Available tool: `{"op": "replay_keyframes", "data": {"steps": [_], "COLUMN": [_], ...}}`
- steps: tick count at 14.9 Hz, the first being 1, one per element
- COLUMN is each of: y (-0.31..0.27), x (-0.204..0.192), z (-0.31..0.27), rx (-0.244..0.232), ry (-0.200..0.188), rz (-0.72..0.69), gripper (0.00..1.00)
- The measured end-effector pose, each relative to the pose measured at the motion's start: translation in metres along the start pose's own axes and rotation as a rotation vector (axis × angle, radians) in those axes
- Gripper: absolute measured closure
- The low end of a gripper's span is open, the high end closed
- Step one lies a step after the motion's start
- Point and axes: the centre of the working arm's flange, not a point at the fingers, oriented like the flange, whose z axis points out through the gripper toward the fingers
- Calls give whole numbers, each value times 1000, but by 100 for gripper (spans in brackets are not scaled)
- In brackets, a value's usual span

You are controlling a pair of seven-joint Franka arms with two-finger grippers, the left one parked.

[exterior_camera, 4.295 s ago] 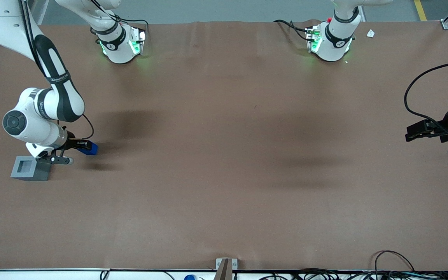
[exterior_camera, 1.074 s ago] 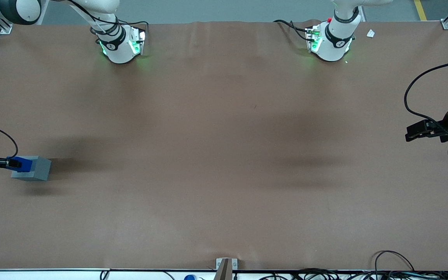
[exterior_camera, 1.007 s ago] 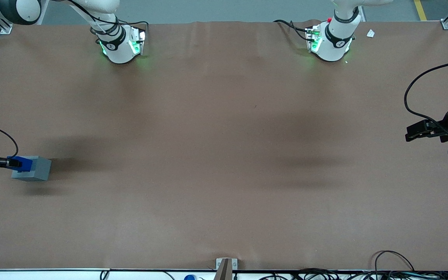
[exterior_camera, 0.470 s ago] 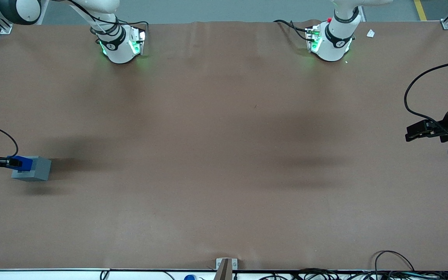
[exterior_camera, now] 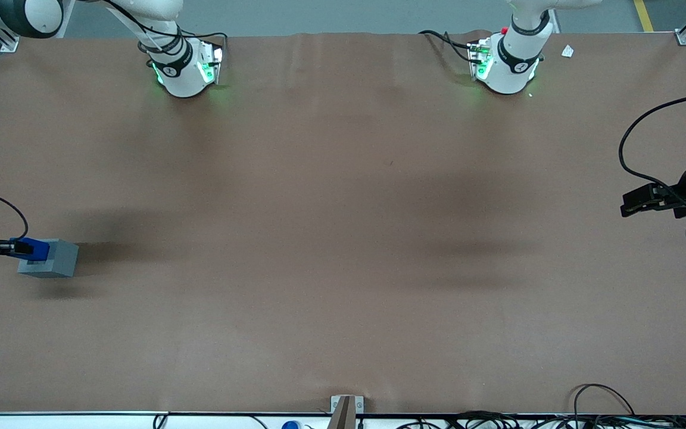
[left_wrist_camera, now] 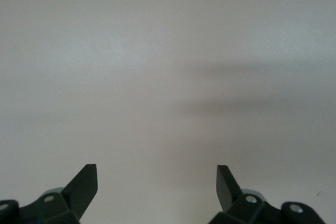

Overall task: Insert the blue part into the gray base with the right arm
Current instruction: 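Lower the blue block into the gray base's opening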

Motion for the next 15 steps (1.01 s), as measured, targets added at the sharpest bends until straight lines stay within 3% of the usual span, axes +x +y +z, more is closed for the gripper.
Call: {"op": "replay_keyframes", "data": {"steps": [15], "y": [-3], "x": [9], "z": [1], "rx": [-7], "ry": [7], "rz": [-10], "gripper": [49]}}
